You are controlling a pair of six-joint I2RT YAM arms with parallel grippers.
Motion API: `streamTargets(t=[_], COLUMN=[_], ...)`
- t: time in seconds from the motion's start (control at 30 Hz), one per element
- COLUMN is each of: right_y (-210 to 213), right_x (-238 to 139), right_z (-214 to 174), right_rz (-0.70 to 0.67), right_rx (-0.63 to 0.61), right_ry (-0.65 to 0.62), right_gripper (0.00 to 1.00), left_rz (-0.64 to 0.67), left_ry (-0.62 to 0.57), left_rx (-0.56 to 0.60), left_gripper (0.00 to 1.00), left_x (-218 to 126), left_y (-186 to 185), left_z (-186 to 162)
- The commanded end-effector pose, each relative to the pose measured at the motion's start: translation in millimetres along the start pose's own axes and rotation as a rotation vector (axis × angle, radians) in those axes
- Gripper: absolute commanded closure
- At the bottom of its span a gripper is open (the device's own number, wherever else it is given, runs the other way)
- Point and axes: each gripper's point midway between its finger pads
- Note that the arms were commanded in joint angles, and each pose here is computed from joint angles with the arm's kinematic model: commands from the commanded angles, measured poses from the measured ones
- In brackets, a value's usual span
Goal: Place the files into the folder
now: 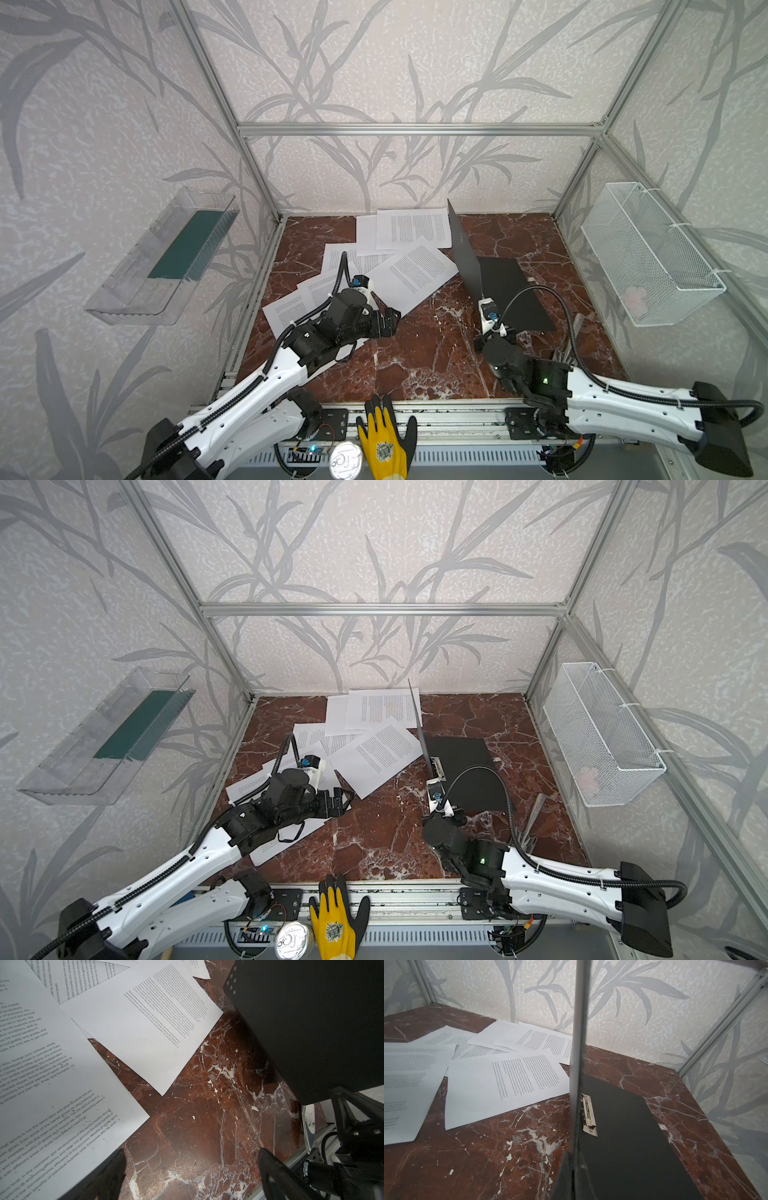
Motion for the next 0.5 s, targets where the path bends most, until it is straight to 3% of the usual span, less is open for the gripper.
streamTargets(t=[0.0,0.47], right_y=[-8.8,46.7], right_x=[-9.9,-22.8], right_z=[24.1,8.3], right_rz=[-0.133,-0.166], right_rx=[-0.015,-0.207], right_ry=[-0.068,-0.087], right_gripper=[1.00,1.00], left_rz=[-0.027,-0.003], left_ry=[0.007,-0.050], left_rx=[-0.027,-0.035], left_gripper=[0.01,0.01], left_x=[-9.0,-30.9], left_y=[-8.3,0.1], left_z=[5.8,18.8])
Point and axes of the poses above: each gripper's point midway between its finger pads, its own x axis out along the fingers, its own y axis along the line the jaws close on, z = x × y, and after that the axes turned 5 degrees about -x, right-handed
